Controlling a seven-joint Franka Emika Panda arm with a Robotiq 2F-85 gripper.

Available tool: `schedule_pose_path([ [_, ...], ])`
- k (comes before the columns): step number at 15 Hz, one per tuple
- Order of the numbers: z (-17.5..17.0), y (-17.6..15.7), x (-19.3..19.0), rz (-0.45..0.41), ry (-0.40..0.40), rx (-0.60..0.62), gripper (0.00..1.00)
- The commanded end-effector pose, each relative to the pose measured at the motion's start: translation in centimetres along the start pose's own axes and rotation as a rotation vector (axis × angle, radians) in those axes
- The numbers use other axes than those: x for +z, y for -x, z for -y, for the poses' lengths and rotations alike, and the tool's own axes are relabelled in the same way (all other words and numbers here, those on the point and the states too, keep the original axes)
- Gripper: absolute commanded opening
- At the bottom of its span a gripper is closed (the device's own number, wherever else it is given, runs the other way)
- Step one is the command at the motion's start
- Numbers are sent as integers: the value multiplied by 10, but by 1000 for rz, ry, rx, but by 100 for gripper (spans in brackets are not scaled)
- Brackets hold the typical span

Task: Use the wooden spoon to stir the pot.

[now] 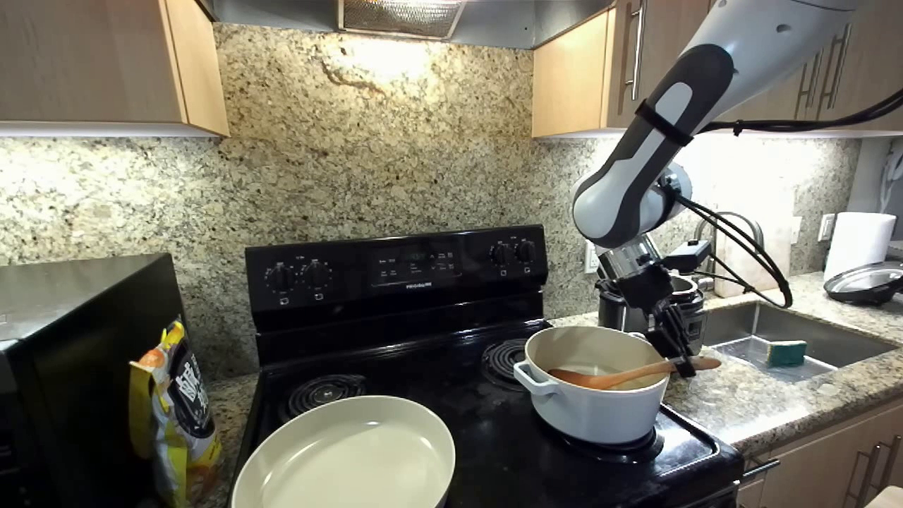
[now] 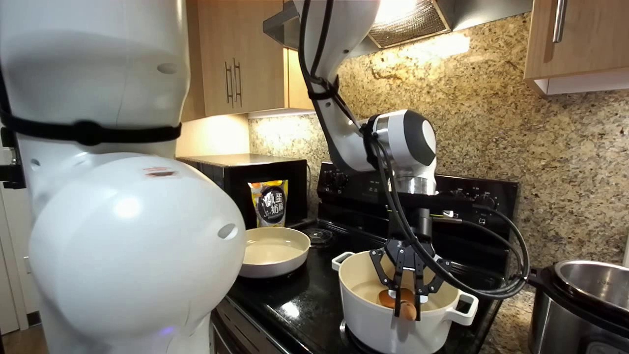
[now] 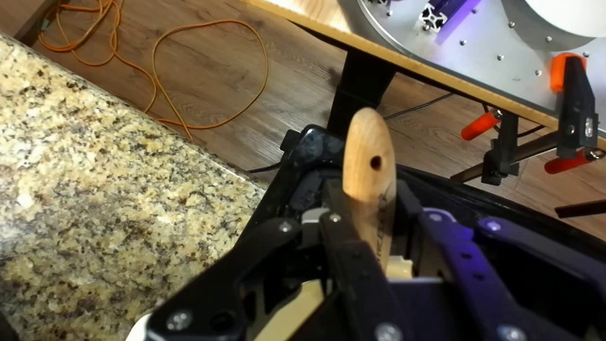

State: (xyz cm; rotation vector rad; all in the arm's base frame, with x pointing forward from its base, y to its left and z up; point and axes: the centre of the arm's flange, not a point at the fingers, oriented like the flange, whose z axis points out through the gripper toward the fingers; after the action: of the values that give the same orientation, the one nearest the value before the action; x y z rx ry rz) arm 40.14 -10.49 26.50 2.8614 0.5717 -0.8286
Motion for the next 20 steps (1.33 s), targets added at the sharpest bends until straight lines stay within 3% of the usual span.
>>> schedule_pose_path([
  [1,3,10,-5,-4,17,-31,8],
  [11,16,23,-34,9,107,5,8],
  [20,10,42,-47,206,196,68,8],
])
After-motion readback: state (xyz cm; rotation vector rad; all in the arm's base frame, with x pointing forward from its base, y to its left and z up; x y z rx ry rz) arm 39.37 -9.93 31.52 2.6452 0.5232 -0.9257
